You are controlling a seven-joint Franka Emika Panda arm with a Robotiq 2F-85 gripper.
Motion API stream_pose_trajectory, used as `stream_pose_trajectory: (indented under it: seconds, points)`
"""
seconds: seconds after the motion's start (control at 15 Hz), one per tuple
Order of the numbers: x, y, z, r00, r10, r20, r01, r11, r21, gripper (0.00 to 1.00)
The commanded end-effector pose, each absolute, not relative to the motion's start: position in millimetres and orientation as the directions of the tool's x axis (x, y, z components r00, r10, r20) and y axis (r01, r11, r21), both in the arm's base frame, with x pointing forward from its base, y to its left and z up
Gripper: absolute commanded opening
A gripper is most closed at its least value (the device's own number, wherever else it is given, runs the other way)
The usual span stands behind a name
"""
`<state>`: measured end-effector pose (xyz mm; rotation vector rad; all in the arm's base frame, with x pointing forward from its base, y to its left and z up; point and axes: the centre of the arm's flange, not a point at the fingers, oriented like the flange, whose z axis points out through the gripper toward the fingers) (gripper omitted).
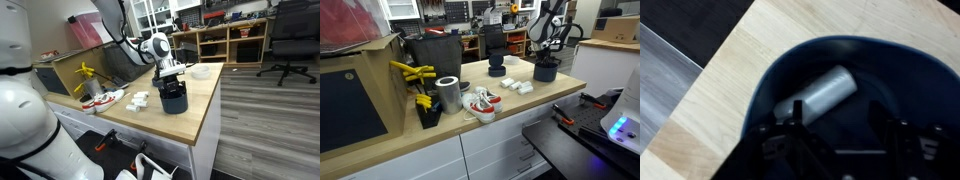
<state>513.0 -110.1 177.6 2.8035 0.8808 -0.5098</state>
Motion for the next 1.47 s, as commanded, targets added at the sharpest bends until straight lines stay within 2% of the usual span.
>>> stream_pose_trajectory:
  seconds: [0.0, 0.33, 0.6, 1.0, 1.4]
  points:
    - [508.7, -112.5, 167.6, 0.817, 0.473, -0.329, 0.53, -0.841, 0.108, 0.38]
    - [510.6, -112.2, 178.0, 0.836, 0.447, -0.318, 0.502, -0.858, 0.113, 0.01]
    - [516.1, -108.5, 193.8, 0.848, 0.424, -0.317, 0.469, -0.88, 0.077, 0.0]
    - [533.0, -93.9, 226.1, 0.918, 0.309, -0.25, 0.309, -0.95, -0.041, 0.0]
    - [530.6, -99.2, 234.7, 0.927, 0.332, -0.174, 0.336, -0.942, -0.009, 0.0]
